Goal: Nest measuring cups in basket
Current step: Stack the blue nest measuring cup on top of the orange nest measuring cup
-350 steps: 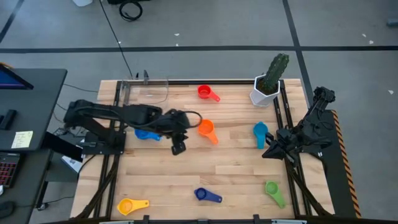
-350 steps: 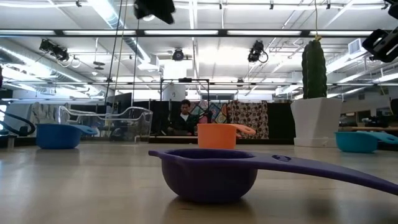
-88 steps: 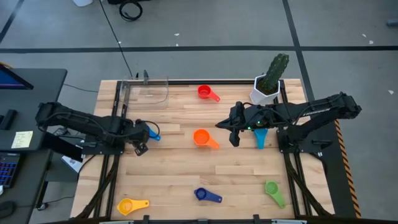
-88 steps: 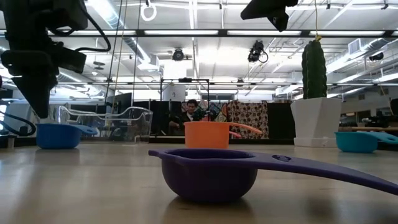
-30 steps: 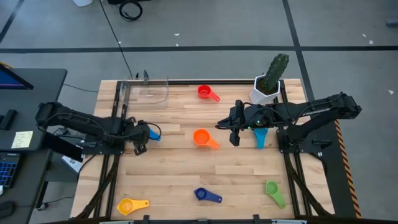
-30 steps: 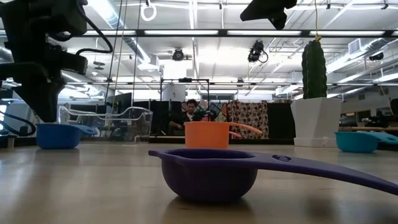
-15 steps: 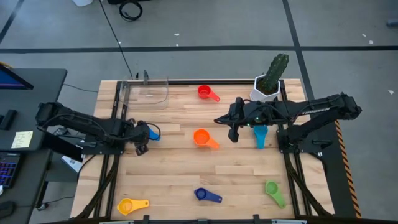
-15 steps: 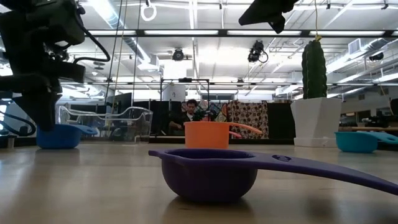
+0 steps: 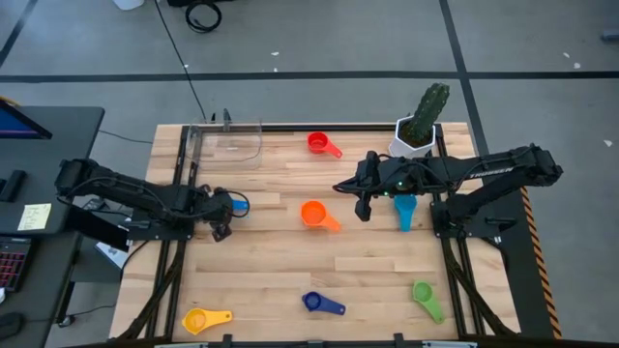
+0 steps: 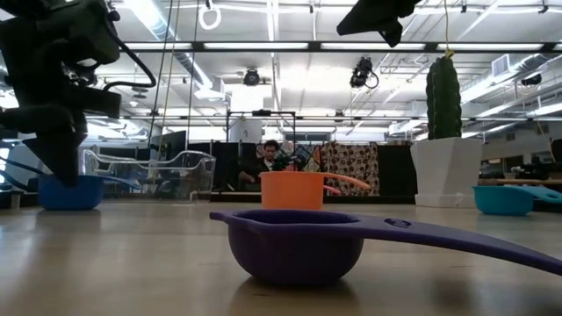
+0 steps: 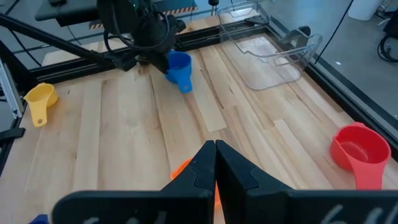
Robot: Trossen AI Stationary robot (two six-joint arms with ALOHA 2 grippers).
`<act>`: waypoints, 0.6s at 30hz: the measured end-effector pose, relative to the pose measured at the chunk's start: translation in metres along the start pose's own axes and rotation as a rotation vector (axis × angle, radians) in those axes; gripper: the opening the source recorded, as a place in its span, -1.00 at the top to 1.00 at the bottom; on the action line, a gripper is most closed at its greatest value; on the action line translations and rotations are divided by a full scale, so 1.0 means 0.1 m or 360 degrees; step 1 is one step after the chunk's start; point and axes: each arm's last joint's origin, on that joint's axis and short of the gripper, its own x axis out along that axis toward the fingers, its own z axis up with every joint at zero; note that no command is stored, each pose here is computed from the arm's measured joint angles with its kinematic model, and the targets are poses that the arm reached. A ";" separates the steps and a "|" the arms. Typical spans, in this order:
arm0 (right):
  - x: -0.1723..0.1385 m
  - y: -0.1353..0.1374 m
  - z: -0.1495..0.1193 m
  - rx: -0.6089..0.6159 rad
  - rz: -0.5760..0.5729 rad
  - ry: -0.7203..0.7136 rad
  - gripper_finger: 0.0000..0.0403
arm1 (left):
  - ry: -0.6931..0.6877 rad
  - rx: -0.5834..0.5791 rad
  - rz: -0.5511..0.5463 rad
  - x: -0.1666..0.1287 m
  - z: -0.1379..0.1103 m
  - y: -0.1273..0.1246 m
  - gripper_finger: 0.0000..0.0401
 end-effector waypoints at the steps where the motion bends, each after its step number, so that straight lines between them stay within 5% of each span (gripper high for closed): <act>1: 0.00 0.00 0.00 -0.0011 0.0003 -0.0001 0.94 | -0.0004 -0.0002 -0.0003 0.00 0.00 0.00 0.93; 8: -0.17 0.01 0.05 -0.0059 0.0086 -0.0075 0.94 | -0.0105 0.0051 -0.0090 -0.14 0.15 -0.07 0.94; 18: -0.69 -0.08 0.02 -0.0113 0.0127 -0.0088 0.94 | -0.0243 0.0163 -0.0192 -0.79 0.70 -0.25 0.94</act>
